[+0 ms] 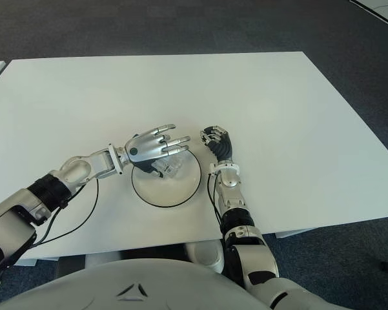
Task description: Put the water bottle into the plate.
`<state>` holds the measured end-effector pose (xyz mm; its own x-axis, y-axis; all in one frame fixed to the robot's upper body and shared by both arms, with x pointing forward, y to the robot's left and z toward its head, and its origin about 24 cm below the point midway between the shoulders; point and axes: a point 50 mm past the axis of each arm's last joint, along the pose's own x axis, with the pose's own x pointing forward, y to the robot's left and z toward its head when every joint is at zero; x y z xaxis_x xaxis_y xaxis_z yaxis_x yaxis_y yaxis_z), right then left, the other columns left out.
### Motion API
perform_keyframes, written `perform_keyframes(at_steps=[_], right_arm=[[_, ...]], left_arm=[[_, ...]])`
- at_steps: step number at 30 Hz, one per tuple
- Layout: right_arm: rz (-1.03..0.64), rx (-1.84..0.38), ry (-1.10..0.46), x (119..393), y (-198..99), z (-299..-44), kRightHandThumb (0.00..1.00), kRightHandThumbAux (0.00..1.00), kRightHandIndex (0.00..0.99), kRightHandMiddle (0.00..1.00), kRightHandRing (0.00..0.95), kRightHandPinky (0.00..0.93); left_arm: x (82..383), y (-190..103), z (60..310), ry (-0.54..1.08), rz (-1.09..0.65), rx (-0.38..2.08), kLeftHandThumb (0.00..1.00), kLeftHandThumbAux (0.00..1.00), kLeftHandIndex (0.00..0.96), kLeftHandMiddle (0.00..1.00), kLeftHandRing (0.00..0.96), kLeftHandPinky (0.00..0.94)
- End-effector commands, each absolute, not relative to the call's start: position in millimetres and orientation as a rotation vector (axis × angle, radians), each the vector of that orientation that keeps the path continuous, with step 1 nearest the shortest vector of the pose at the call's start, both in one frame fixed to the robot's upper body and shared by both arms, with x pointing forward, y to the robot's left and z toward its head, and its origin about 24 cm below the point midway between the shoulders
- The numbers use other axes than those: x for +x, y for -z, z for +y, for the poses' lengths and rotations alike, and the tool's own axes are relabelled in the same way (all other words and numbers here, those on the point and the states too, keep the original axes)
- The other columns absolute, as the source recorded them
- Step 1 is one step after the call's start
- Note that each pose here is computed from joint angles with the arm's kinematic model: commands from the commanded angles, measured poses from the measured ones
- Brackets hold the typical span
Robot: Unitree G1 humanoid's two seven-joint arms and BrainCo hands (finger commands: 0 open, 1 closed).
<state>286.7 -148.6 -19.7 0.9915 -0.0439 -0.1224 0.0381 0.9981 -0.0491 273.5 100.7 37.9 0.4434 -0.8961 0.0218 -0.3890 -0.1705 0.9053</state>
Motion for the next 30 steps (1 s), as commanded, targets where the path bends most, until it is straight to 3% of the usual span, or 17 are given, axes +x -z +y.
perform_keyframes(at_steps=[1, 19, 30], right_arm=[[0.274, -0.053, 0.043, 266.0, 48.0, -151.1, 0.701, 0.731, 0.428, 0.524, 0.531, 0.541], [0.289, -0.074, 0.042, 263.9, 48.4, -151.6, 0.699, 0.733, 0.426, 0.497, 0.506, 0.495], [0.310, -0.089, 0.072, 262.6, 46.0, -149.2, 0.696, 0.734, 0.423, 0.477, 0.482, 0.482]], left_arm=[[272.4, -40.9, 101.9, 0.647, -1.141, 1.766, 0.226, 0.478, 0.000, 0.000, 0.000, 0.000], [267.7, -42.8, 100.9, 0.562, -1.222, 1.571, 0.237, 0.528, 0.000, 0.000, 0.000, 0.000], [263.6, -45.7, 99.9, 0.358, -1.318, 1.423, 0.159, 0.670, 0.000, 0.000, 0.000, 0.000]])
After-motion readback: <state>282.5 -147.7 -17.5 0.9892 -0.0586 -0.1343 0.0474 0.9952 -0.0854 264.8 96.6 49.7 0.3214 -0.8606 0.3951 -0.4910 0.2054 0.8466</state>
